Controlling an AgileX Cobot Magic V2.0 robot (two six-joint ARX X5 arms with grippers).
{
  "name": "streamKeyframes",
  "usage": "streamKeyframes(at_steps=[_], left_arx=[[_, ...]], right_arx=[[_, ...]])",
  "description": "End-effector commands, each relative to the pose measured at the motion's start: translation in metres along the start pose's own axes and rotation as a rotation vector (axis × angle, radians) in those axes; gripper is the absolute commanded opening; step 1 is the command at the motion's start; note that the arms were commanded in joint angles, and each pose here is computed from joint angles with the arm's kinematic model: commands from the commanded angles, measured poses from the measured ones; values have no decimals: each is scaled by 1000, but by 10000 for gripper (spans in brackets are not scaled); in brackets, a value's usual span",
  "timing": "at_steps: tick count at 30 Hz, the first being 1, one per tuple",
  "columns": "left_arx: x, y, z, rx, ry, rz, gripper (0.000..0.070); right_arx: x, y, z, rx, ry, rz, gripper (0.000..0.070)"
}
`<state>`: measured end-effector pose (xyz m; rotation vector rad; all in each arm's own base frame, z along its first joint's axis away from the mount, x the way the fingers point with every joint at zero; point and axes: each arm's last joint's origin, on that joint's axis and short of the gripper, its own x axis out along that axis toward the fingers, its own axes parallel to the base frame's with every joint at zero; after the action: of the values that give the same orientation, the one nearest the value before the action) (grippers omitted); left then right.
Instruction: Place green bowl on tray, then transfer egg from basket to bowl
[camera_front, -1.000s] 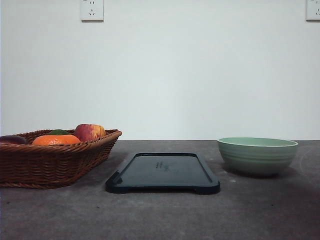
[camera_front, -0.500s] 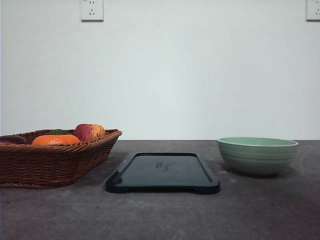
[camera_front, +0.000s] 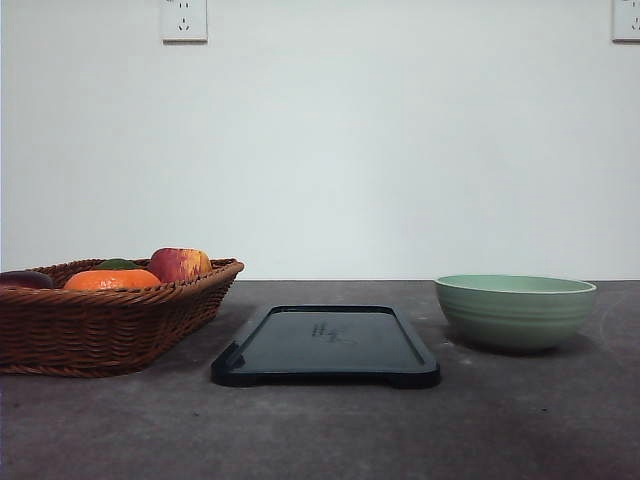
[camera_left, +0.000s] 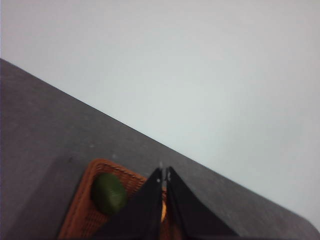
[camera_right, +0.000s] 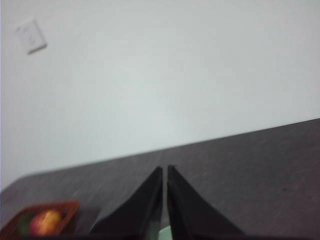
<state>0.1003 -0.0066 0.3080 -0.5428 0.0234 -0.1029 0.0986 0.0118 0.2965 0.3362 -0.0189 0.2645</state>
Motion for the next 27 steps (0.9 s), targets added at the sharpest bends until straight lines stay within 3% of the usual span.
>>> streamKeyframes(at_steps=[1, 11, 15, 20, 22, 24, 26, 27], left_arx=[[7, -8, 11, 77, 36, -23, 1], [62, -23, 33, 190, 384, -55, 0], [80, -27, 35, 243, 519, -146, 0], [92, -29, 35, 297, 602, -208, 3], [93, -29, 34, 300, 606, -212, 96], [93, -29, 34, 315, 604, -217, 286], [93, -29, 34, 315, 604, -217, 448], [93, -29, 34, 315, 604, -217, 471]], right_arx=[[9, 2, 7, -40, 56, 20, 7], [60, 0, 18, -82, 365, 88, 7], [77, -1, 17, -113, 468, 94, 7], [90, 1, 15, -128, 574, 110, 9], [93, 2, 14, -137, 600, 119, 11], [94, 3, 13, -147, 610, 125, 44], [94, 3, 12, -150, 613, 127, 176], [94, 3, 12, -151, 615, 127, 241]])
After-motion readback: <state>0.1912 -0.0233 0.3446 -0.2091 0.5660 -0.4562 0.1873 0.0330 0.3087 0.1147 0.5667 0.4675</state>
